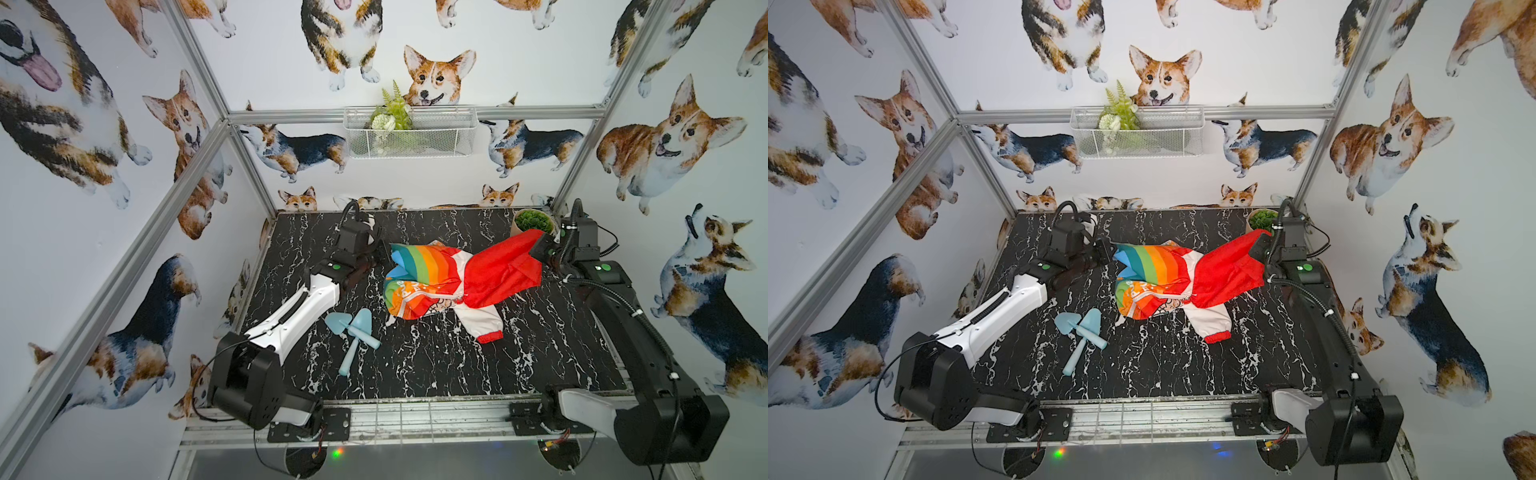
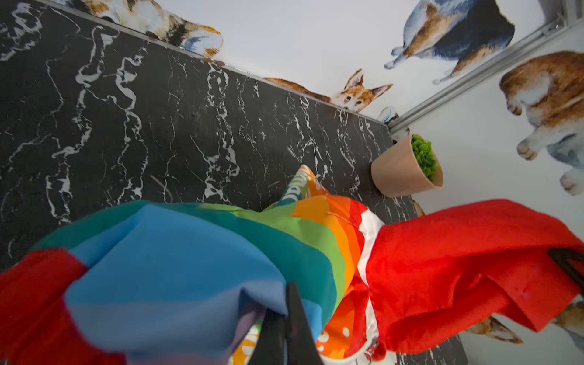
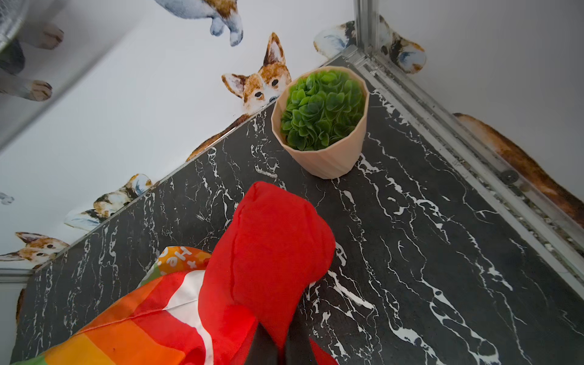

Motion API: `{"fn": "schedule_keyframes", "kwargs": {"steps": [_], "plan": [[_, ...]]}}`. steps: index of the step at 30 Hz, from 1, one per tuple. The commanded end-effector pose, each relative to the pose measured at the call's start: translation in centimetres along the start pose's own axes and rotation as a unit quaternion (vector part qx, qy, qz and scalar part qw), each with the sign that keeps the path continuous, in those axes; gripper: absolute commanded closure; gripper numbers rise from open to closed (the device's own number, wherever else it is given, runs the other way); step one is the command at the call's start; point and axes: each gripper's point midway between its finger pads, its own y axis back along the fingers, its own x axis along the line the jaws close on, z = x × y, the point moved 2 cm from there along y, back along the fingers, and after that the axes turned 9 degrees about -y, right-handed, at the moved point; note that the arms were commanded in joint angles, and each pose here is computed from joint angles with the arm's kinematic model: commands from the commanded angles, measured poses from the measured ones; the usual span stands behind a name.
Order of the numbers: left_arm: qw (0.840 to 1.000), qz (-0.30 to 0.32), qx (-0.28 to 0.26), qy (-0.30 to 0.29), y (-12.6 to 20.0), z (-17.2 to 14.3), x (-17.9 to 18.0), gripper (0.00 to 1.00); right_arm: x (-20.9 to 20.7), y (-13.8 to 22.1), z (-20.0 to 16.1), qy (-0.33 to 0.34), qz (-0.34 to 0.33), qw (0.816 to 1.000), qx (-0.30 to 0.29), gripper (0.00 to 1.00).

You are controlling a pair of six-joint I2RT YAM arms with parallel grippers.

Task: Unzip the jacket
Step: Flatten out the jacket at the center of the board.

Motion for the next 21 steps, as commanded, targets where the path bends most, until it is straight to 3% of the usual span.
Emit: {"fn": "schedule_keyframes", "kwargs": {"steps": [1, 2, 3, 6, 11, 15, 19, 21], "plan": [[0.999, -0.004, 0.019, -0.027, -1.6, -3.7, -0.7, 1.0, 0.6, -1.7, -0.5, 0.019, 0.022, 1.0, 0.01, 1.0], [0.999, -0.006, 0.031, -0.029, -2.3, -4.9, -0.8, 0.98, 0.5, -2.2, -0.9, 0.02, 0.019, 0.999, 0.019, 1.0], [0.999, -0.004, 0.044, -0.028, -2.9, -6.3, -0.6, 0.88, 0.4, -2.6, -1.2, 0.021, 0.016, 0.999, 0.026, 1.0], [0.998, 0.003, 0.061, -0.015, -3.5, -8.0, 0.3, 0.48, 0.2, -3.1, -1.5, 0.024, 0.012, 0.999, 0.034, 1.0], [0.996, 0.072, 0.03, -0.038, 0.0, -6.4, 2.0, 0.0, 1.1, -2.5, -1.6, 0.017, 0.045, 0.998, 0.036, 1.0], [0.989, 0.143, 0.021, -0.029, 3.6, -6.3, 5.8, 0.0, 1.7, -2.1, -3.0, 0.013, 0.072, 0.995, 0.068, 1.0], [0.988, 0.147, 0.016, 0.037, 5.5, -6.4, 10.1, 0.0, 1.3, -1.8, -4.9, 0.017, 0.073, 0.994, 0.086, 1.0], [0.988, 0.138, 0.022, 0.069, 5.4, -6.9, 11.2, 0.06, 1.3, -1.6, -5.7, 0.024, 0.071, 0.993, 0.09, 1.0]]}}
